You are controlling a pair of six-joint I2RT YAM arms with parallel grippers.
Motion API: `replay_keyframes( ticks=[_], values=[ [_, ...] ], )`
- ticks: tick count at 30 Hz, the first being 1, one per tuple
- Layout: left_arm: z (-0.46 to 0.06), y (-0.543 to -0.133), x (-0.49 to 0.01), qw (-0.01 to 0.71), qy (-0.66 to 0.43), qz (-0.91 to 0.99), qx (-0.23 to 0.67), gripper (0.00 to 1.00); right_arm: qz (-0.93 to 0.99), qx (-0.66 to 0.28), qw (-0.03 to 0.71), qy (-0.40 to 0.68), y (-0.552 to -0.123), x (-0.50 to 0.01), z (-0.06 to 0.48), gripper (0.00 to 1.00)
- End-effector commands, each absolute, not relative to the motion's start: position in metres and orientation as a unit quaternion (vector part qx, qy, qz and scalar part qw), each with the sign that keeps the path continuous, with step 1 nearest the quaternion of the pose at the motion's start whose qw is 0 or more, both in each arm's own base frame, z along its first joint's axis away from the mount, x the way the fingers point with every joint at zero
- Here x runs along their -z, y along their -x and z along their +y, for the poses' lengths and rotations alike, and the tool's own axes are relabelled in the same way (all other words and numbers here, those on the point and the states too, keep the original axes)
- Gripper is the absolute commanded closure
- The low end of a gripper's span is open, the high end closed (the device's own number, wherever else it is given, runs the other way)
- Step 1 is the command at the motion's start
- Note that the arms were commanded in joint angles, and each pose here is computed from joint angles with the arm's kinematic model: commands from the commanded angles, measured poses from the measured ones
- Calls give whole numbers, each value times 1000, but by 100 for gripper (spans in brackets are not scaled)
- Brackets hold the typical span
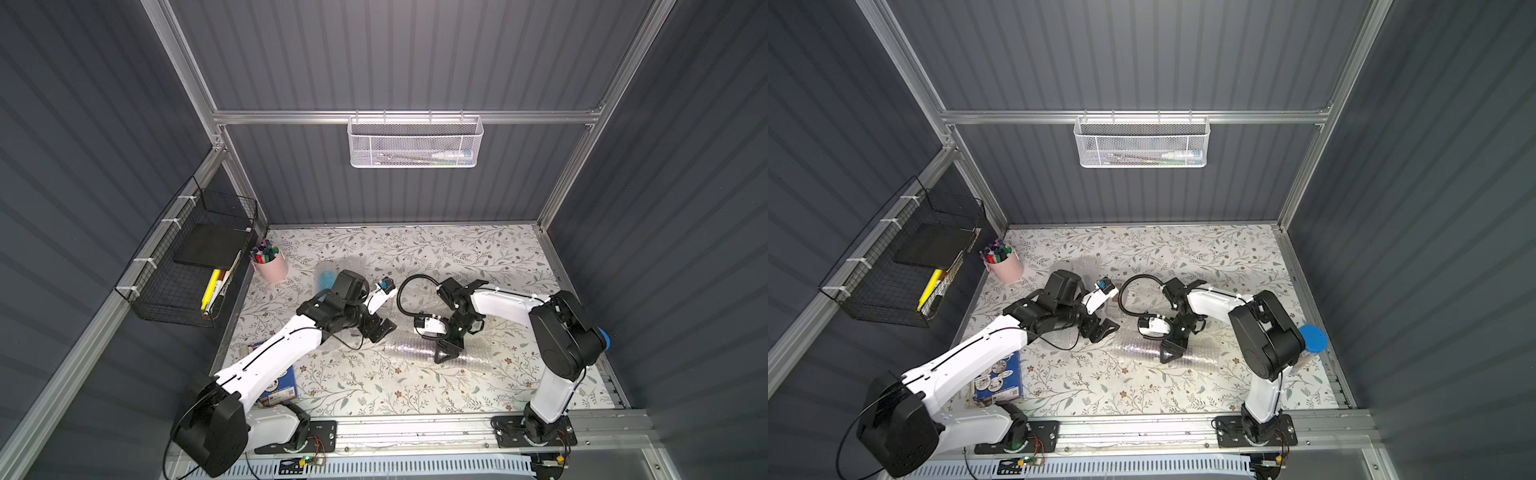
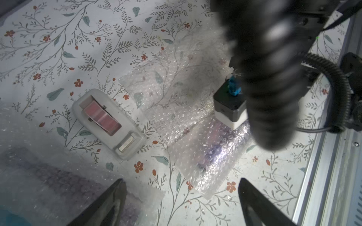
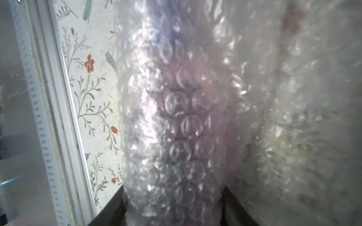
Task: Wrap wine bottles in bubble wrap
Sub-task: Wrap the wine bottle in bubble wrap.
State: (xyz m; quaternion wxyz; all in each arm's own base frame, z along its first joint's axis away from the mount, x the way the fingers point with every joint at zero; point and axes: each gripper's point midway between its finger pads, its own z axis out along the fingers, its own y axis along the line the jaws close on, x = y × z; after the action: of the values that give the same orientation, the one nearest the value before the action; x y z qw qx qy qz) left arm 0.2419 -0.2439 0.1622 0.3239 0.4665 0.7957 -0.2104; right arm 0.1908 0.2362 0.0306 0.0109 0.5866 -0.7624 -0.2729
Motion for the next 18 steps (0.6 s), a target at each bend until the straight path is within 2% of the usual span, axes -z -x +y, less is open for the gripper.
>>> replay_keyframes(
  ticks=[1, 6, 12, 18],
  values=[
    [-253, -221, -162, 346, -542, 742, 187, 7, -759, 332, 55, -558, -161, -42, 246, 44],
    [-278, -191, -144, 342, -624, 687, 147, 7, -760, 326, 95, -554, -148, -37, 235, 38],
    [-311, -159, -109, 326, -712, 614, 98, 6, -761, 331, 90, -550, -153, -34, 237, 38],
    [-333, -162, -70, 294, -756, 583, 52, 6, -759, 335, 82, -552, -159, -31, 241, 37]
  ],
)
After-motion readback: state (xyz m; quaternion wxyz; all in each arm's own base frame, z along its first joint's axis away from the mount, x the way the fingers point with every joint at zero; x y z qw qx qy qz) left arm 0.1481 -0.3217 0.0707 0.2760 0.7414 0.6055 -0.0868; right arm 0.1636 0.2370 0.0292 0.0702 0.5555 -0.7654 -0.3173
